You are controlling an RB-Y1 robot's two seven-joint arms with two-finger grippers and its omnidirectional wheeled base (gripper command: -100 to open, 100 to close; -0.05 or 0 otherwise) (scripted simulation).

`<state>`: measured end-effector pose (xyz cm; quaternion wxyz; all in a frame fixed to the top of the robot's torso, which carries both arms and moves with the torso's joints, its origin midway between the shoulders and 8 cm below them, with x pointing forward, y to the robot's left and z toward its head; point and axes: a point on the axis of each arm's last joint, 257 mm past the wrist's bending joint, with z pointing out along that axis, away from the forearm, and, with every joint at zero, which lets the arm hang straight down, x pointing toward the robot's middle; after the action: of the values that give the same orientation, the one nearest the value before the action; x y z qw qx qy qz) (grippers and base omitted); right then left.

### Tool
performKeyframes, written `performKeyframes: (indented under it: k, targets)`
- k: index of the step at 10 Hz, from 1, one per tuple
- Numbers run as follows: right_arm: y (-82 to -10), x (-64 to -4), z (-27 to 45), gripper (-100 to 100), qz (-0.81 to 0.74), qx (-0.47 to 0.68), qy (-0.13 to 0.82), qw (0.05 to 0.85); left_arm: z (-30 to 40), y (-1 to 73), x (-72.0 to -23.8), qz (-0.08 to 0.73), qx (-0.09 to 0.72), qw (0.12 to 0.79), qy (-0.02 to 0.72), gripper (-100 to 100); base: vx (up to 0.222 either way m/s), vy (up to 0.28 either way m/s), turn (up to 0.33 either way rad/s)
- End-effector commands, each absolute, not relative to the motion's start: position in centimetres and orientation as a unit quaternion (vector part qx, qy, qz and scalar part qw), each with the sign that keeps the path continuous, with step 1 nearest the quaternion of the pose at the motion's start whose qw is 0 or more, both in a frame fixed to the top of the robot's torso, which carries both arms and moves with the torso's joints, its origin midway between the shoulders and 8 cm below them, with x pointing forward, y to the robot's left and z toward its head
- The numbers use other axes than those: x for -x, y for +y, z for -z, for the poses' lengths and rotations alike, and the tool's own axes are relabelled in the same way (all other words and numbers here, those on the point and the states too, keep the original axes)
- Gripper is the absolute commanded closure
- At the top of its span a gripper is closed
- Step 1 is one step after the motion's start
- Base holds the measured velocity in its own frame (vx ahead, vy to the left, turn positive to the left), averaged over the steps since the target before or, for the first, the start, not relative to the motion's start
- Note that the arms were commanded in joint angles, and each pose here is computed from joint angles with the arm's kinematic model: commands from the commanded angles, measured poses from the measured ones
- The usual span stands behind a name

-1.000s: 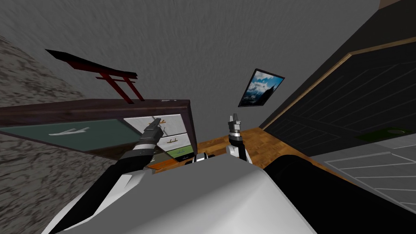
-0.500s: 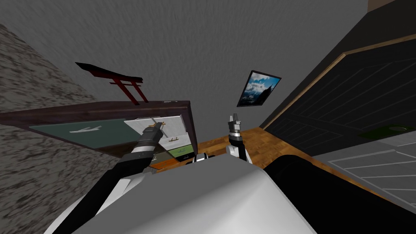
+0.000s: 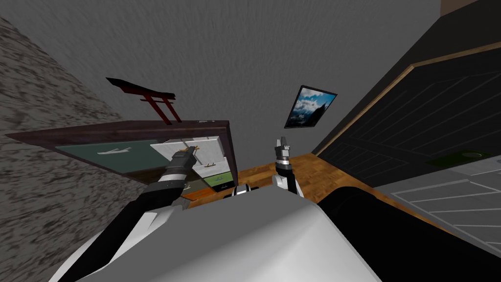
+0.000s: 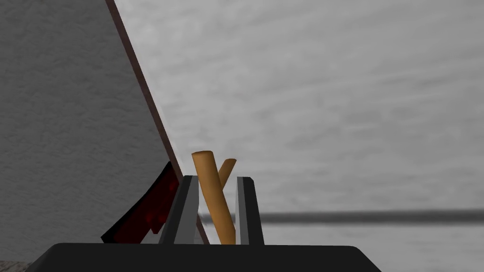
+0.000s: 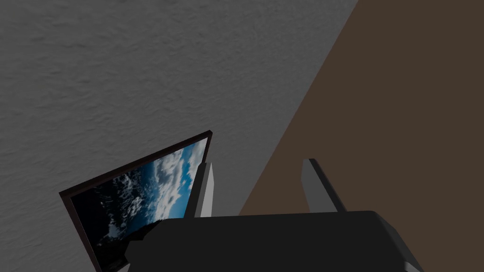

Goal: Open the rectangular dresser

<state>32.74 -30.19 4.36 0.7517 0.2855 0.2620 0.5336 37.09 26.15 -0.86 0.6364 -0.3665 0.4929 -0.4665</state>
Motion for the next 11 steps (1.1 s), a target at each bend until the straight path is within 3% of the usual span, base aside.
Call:
performKeyframes:
  k: [1,5,9,10,11]
  targets:
    - [-30.2,-32.7,-4.4,0,-0.534,-0.286,0.262,0.752,1.7,26.4,-37.4,0.459,0.376,0.627,0.505,100,-0.063,-0.014,0.009]
    - [-30.2,-32.7,-4.4,0,-0.534,-0.286,0.262,0.752,1.1,26.5,-37.7,0.461,0.372,0.629,0.503,100,-0.058,-0.013,0.007]
    - [-30.2,-32.7,-4.4,0,-0.534,-0.285,0.262,0.752,1.8,26.3,-37.8,0.46,0.376,0.621,0.511,100,-0.188,-0.011,0.026]
    - [-30.2,-32.8,-4.4,0,-0.534,-0.286,0.262,0.752,0.6,27.1,-38.1,0.46,0.371,0.63,0.504,-100,-0.128,-0.022,-0.102]
    - [-30.2,-32.7,-4.4,0,-0.534,-0.286,0.262,0.752,0.3,28.0,-38.4,0.455,0.373,0.632,0.505,-100,-0.045,-0.032,-0.129]
